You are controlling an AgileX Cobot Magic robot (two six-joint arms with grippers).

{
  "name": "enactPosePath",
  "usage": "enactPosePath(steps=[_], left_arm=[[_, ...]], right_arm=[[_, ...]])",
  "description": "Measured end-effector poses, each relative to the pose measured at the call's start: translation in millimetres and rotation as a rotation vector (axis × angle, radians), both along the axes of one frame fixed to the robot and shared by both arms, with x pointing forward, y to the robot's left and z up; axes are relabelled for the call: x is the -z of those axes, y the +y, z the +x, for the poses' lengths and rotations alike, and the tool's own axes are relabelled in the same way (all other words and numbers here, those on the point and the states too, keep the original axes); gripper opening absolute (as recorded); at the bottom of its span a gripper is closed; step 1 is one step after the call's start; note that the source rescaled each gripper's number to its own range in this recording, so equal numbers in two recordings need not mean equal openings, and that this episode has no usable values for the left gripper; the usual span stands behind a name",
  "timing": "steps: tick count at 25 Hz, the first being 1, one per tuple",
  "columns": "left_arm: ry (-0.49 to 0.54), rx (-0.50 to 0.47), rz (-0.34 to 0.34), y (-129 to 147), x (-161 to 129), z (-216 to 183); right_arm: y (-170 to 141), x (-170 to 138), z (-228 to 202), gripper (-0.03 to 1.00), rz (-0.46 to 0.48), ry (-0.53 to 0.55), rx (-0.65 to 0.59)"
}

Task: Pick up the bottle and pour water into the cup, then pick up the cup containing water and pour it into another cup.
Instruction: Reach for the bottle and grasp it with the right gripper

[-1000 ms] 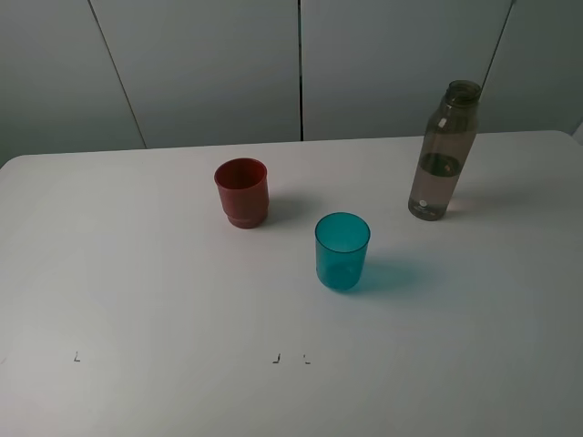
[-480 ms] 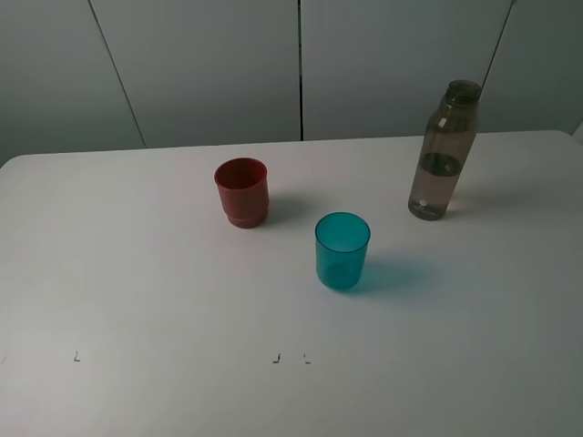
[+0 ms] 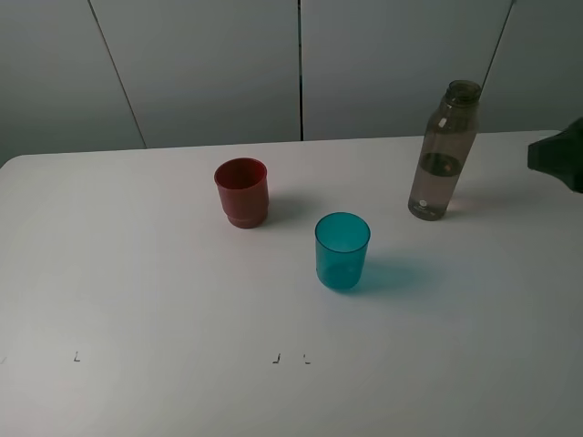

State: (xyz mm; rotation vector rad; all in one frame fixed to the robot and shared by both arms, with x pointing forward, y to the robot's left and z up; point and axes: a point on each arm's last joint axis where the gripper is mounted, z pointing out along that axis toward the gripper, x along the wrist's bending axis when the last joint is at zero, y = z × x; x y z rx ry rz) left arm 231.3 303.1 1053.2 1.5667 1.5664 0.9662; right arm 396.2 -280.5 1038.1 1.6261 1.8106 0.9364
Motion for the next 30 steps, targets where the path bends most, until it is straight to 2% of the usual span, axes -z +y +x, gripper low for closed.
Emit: enactPosePath(steps=[5,10,18,30], left_arm=[[0.000,0.000,0.000,0.0,0.0,0.0],[0.000,0.000,0.000,0.0,0.0,0.0],[0.000,0.000,0.000,0.0,0.0,0.0],[0.000,0.000,0.000,0.0,0.0,0.0]], right_arm=[[17.5,34.0,20.8,1.00,-0.031,0.007,-0.074],[17.0,64.1,37.1,1.00,-0.068,-0.049,-0.037],[18.1,102.4,58.2,1.00,-0.124,0.010,-0.036],[23.4,146.5,85.9,1.00,-0.057,-0.079,0.011]])
